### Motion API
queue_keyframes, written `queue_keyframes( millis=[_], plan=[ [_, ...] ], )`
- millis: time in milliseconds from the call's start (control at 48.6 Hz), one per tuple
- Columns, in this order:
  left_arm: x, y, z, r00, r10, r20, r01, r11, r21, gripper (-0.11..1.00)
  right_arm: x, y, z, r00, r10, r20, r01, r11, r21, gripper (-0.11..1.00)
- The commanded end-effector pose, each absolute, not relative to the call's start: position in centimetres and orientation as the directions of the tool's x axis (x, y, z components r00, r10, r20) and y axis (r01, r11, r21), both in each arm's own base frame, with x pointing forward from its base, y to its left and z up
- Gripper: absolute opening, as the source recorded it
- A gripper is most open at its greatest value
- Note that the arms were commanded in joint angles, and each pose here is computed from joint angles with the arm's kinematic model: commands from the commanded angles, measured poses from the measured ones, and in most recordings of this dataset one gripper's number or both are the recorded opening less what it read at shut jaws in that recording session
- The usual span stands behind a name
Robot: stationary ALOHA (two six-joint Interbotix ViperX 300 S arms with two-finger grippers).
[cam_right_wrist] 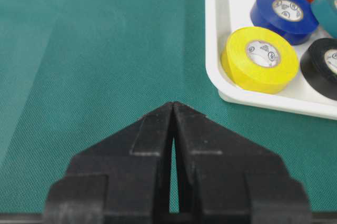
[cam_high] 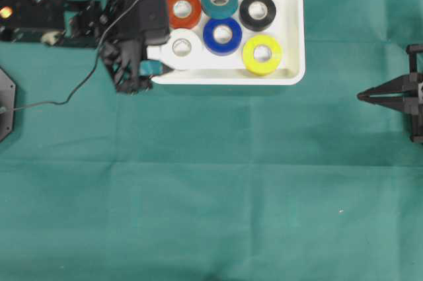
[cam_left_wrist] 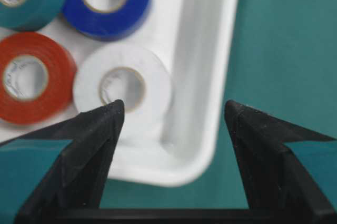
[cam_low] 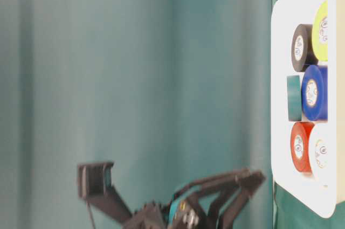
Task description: Put the tape into the white case with the left arm.
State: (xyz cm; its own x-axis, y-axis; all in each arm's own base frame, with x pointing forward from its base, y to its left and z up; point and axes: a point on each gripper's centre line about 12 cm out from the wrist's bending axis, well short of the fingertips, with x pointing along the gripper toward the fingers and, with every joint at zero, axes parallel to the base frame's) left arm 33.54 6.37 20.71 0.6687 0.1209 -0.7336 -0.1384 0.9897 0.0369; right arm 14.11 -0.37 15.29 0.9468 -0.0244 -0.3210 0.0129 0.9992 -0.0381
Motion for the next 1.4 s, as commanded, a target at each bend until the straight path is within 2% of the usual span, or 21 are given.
queue_keyframes(
  millis=[0, 679, 1379],
  plan=[
    [32.8, 5.6, 22.3, 0.713, 0.115, -0.692, -0.137, 0.99, 0.024, 0.75, 14.3, -0.4, 15.7, 0.952, -0.024, -0.306, 0.012, 0.999, -0.041, -0.09],
    [24.8, 2.9, 21.0, 0.739, 0.08, -0.669, -0.101, 0.995, 0.008, 0.75, 14.3, -0.4, 15.7, 0.952, -0.025, -0.306, 0.013, 0.999, -0.041, -0.09],
    [23.2, 1.2, 21.5, 0.785, 0.034, -0.619, -0.032, 0.999, 0.015, 0.75, 14.4, -0.4, 15.8, 0.952, -0.024, -0.305, 0.012, 0.999, -0.041, -0.09]
  ],
)
